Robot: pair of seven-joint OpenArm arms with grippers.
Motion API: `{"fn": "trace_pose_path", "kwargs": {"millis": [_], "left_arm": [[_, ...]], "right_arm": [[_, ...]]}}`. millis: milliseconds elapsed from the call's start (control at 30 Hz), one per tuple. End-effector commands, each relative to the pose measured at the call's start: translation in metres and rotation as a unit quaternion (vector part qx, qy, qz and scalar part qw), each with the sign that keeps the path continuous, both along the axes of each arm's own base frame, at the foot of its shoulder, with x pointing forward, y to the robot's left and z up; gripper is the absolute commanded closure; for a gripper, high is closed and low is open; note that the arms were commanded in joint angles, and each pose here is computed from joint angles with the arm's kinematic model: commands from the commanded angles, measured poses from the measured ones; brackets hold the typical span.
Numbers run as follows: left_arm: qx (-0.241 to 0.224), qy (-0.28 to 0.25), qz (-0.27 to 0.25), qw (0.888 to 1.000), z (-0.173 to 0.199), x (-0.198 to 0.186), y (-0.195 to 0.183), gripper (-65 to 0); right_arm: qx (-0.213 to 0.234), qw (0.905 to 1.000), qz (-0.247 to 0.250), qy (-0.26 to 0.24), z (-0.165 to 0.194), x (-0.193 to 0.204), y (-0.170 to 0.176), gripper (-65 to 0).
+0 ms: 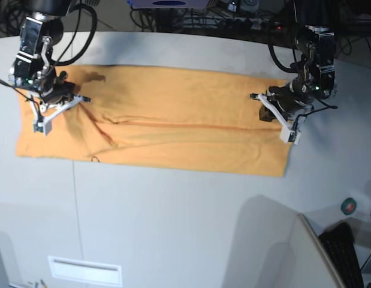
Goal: Layout the t-shirt on the table in an organized manner, then fold the t-shirt properly
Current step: 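Grasp the folded shirt end with the right gripper and drag it outward, then grasp the opposite folded end with the left gripper and pull it taut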
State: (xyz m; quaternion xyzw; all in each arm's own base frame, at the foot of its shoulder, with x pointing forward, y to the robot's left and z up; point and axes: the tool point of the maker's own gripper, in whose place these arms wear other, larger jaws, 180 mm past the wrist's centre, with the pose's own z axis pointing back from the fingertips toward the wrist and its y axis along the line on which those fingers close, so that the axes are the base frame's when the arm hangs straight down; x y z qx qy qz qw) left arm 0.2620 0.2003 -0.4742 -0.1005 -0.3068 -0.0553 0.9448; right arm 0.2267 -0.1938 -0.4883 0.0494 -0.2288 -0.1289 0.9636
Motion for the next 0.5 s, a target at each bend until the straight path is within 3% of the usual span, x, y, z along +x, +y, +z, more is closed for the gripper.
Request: {"fn": "trace_pose_path", "kwargs": {"millis": [0,233,333,467], "left_arm": [[0.004,-0.032,-0.001,0.999,0.013,0.015,0.003,0.0],[0.020,-0.051,-0.009,0.998,0.025,0.021,0.006,0.0],[0.016,-0.036,-0.009,0.999,0.015,0.016,0.004,0.0],[0.011,-0.020,0.004,1.000,0.003,0.026,0.010,0.0]], "right_arm": [[-0.010,0.9995,-0.003,-0.031,0.013,0.016,-0.008,0.0],[-0.044,0.9951,0.003,-0.088,0.061,0.035,-0.019,0.0],[-0.048,0.9961,-0.010,-0.073,0.051,0.041,-0.037,0.0],[-0.024,0.9963,-0.064,-0.052,0.022,0.038,-0.057,0.0]]}}
